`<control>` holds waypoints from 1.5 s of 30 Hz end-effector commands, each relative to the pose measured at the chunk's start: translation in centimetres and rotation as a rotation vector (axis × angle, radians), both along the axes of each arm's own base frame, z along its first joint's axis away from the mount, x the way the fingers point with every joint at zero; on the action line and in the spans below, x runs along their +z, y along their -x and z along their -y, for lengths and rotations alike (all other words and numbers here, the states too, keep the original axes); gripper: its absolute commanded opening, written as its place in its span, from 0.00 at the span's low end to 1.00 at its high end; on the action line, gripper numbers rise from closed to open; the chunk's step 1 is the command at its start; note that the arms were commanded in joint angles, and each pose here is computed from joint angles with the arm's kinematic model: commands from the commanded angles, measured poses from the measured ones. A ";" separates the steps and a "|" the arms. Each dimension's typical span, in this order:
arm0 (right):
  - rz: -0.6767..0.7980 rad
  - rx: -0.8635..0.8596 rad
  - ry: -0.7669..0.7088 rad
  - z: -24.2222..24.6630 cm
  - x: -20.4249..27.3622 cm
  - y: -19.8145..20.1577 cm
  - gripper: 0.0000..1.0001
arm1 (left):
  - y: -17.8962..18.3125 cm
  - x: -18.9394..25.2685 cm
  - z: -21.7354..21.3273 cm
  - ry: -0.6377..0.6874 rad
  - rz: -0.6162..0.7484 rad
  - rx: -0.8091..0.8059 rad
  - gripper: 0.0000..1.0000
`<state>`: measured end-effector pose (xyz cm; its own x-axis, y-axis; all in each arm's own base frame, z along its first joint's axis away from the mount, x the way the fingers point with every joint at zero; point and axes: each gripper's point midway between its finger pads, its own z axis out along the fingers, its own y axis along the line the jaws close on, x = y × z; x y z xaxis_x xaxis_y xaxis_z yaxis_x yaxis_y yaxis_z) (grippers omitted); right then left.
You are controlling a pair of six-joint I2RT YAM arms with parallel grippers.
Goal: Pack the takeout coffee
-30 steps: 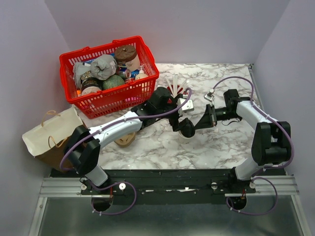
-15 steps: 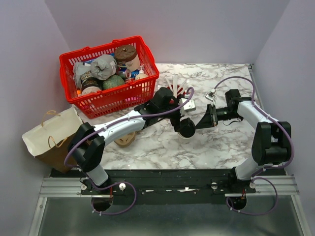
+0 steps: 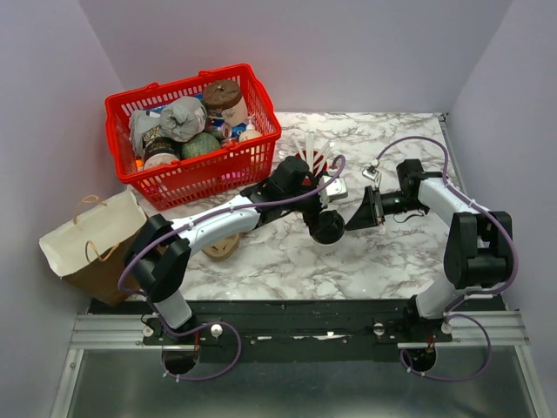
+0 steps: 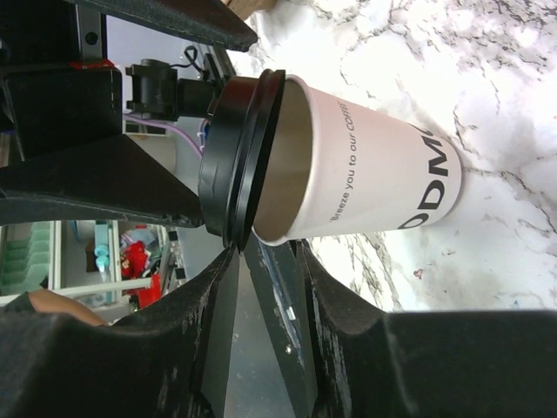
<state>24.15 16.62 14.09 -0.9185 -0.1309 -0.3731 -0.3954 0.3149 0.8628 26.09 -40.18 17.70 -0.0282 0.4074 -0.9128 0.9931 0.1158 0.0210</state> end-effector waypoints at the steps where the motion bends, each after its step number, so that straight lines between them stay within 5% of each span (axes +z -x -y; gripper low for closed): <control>1: 0.034 0.005 0.024 0.4 -0.8 -0.6 0.41 | 0.9 1.0 1.1 0.032 -0.013 -0.060 0.91; 45: 0.049 0.023 0.041 0.6 -2.1 -1.1 0.44 | 1.6 -0.4 0.7 -0.006 -0.054 -0.079 0.88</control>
